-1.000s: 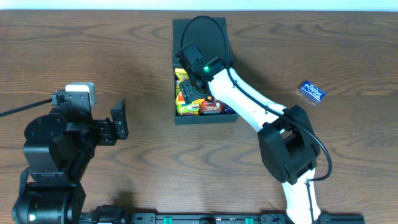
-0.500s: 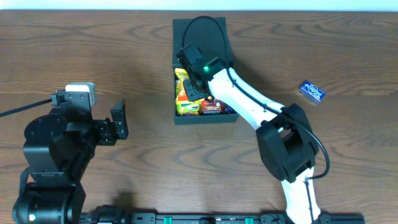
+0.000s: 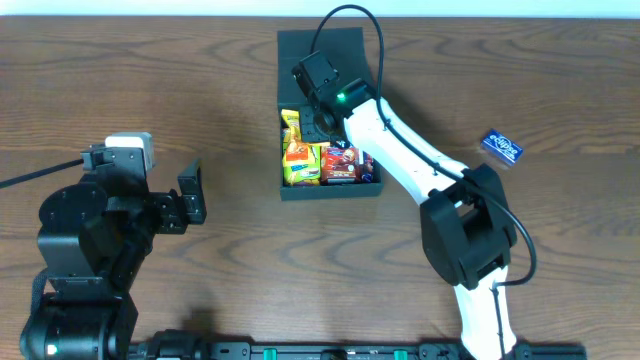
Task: Pack container
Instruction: 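Lower the yellow packet into the box and push it down, then move the right gripper to the blue Eclipse tin and grasp it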
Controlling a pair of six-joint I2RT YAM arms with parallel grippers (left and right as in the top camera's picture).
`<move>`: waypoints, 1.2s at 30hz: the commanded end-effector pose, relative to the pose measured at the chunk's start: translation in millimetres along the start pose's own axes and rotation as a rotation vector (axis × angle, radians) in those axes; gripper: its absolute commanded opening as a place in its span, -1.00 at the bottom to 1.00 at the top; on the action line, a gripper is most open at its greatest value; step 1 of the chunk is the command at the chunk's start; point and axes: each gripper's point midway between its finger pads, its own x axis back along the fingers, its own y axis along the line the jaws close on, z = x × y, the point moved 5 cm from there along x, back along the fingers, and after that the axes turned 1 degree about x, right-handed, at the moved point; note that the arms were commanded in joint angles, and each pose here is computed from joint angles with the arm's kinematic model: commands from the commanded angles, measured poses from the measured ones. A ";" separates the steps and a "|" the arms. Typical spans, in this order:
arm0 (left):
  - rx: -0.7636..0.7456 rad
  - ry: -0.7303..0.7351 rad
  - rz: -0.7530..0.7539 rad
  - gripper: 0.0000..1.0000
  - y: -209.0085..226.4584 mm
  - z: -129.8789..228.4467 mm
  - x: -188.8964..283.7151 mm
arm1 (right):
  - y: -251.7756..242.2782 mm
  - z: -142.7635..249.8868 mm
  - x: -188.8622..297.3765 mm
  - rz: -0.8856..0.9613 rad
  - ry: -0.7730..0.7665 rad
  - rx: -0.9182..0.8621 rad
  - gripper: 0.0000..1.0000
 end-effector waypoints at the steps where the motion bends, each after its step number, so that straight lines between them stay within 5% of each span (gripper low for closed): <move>1: -0.016 -0.013 -0.009 0.91 1.1 -4.5 2.6 | 3.3 -3.2 -2.7 -0.020 0.000 -0.061 -0.51; 8: -0.016 -0.013 -0.009 0.91 1.1 -4.5 2.6 | 3.6 -1.2 -10.2 -0.017 0.009 -0.100 -0.48; 14: -0.016 -0.013 -0.009 0.91 1.1 -4.5 2.6 | 4.3 0.4 -12.7 -0.013 0.014 -0.096 0.24; 16: -0.016 -0.013 -0.009 0.91 1.1 -4.5 2.6 | 0.8 -4.4 -8.3 -0.015 0.003 -0.106 0.33; 27: -0.016 -0.013 -0.010 0.91 1.2 -4.5 2.6 | -35.8 -65.9 82.9 -0.060 -0.198 -0.089 0.50; 31: -0.016 -0.013 -0.009 0.90 1.1 -4.5 2.6 | -78.8 -66.8 88.1 0.019 -0.159 0.023 0.54; 36: -0.016 -0.013 -0.009 0.90 1.1 -4.5 2.6 | -160.9 -52.7 89.4 0.169 -0.035 -0.153 0.56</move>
